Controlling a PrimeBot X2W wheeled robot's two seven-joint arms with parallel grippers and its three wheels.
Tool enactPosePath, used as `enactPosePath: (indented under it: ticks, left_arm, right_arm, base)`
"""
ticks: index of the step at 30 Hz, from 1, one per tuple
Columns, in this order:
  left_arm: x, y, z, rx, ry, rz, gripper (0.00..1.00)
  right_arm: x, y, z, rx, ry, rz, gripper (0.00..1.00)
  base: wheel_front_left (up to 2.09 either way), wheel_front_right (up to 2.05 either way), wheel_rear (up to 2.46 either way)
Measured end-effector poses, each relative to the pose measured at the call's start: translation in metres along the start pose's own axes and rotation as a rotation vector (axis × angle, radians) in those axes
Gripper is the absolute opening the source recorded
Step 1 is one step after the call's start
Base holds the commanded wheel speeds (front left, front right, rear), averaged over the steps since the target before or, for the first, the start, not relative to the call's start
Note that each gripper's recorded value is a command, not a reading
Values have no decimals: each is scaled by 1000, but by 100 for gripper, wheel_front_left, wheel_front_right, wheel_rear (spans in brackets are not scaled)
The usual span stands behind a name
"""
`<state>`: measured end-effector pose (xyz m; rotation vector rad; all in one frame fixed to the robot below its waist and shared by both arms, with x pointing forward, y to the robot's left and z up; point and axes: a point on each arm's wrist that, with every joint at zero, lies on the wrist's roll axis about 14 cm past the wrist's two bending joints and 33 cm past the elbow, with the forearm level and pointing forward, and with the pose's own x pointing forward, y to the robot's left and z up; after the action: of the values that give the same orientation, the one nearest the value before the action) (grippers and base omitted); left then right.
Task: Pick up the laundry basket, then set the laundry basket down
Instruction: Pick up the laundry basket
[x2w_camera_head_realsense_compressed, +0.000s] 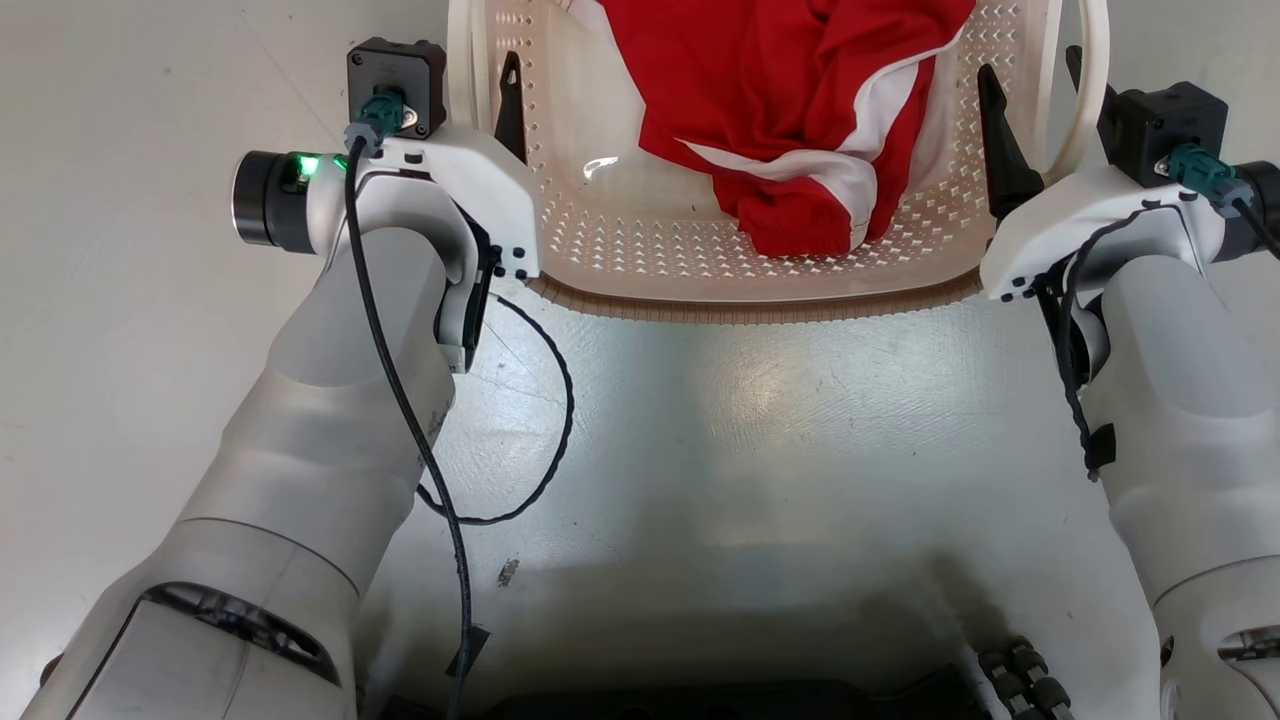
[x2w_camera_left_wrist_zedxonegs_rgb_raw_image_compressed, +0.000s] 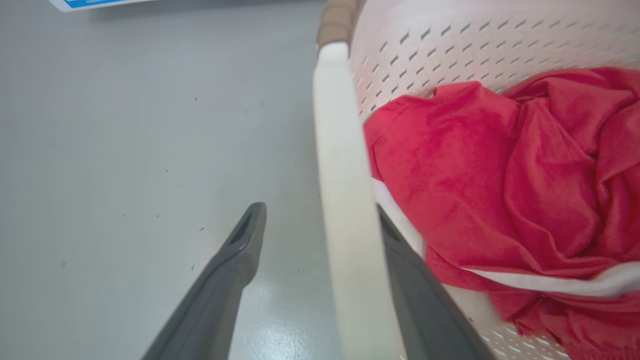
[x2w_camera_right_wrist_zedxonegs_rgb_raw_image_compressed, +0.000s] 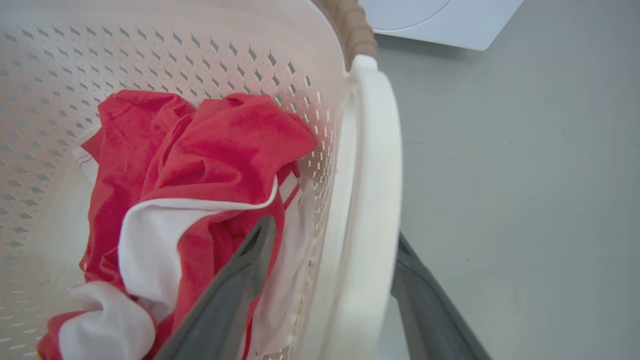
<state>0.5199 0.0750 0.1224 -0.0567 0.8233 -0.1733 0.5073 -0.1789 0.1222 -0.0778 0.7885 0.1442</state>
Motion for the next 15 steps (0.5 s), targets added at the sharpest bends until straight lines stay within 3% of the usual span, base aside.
enactPosePath:
  ticks: [4,5,6,7,8,9,15]
  left_arm:
    - [-1,0,0,6,0,-3,100]
    - [-1,-1,0,6,1,-4,96]
    - [-1,-1,-1,4,3,-8,74]
    - [-1,-2,-1,8,4,-12,42]
    - [-2,-4,-2,14,7,-20,0]
    - [-2,-6,-3,19,8,-30,0]
    - [-3,-13,-2,-1,10,-34,0]
  right_arm:
    - [0,1,0,1,0,2,100]
    - [0,1,0,2,0,2,100]
    - [0,1,0,3,1,2,98]
    - [0,2,-1,5,2,3,69]
    - [0,2,-2,11,5,2,69]
    - [0,2,-2,16,7,1,0]
    - [-1,7,-2,56,3,0,0]
  base:
    - [0,0,0]
    - [0,0,0]
    - [0,0,0]
    - [0,0,0]
    - [0,0,0]
    - [0,0,0]
    - [0,0,0]
